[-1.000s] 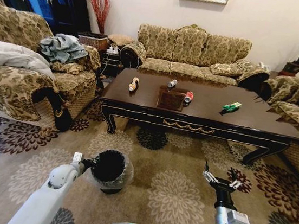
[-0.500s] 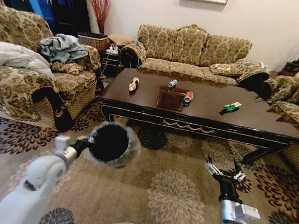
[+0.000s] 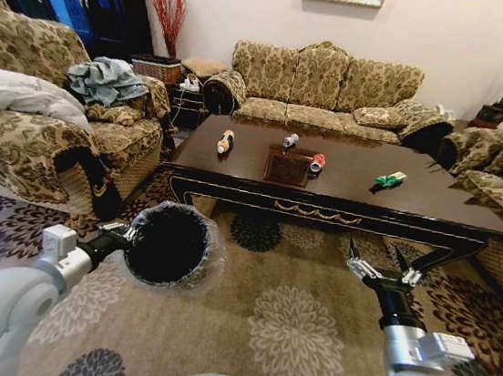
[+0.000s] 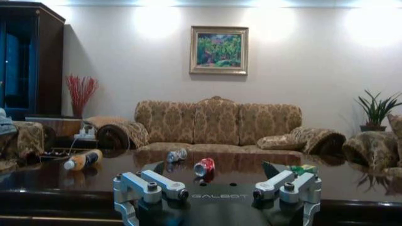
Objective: Move to the front of the table and place the trash on the table into the trash bin.
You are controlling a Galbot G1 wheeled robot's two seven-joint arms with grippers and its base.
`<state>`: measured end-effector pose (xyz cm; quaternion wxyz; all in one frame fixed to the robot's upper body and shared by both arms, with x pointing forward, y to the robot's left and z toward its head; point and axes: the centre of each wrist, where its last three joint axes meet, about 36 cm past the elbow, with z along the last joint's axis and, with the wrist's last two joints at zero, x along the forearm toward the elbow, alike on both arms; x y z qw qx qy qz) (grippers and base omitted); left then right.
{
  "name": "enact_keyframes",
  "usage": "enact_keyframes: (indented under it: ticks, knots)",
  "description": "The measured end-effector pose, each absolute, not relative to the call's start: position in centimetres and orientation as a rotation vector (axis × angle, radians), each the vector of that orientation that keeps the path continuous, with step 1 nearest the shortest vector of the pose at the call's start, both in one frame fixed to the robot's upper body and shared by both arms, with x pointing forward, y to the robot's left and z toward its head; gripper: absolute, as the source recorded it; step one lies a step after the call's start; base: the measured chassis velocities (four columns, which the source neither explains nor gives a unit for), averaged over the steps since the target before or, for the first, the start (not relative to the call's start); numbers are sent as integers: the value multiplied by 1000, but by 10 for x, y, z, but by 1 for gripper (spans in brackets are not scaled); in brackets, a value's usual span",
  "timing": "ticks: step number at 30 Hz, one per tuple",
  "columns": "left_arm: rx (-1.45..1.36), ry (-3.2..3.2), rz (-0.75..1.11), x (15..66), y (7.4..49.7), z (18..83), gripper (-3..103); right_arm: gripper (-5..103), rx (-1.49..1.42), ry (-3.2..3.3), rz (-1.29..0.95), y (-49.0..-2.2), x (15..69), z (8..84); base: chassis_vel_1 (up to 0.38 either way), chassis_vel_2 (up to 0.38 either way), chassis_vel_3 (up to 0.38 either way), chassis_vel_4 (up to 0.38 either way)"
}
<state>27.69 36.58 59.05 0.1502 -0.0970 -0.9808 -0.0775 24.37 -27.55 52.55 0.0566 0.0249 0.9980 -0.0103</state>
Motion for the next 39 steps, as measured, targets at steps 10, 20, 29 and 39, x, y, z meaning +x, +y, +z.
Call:
enact_keyframes:
  ticks: [10, 20, 29, 39]
  knots:
    - [-332, -2824, -254, 273, 358, 610, 3, 100, 92, 3026, -32, -274, 244, 523, -35, 27, 26, -31]
    - [-326, -2843, -237, 268, 349, 612, 3, 100, 103, 3031, -43, -276, 245, 520, -214, 196, 194, -194]
    - [-282, -2903, -193, 267, 342, 610, 3, 100, 113, 3030, -56, -275, 244, 518, -125, 138, 109, -123]
    - [-250, -2889, -169, 264, 338, 606, 3, 100, 119, 3043, -63, -276, 243, 514, 3, -6, -3, 4]
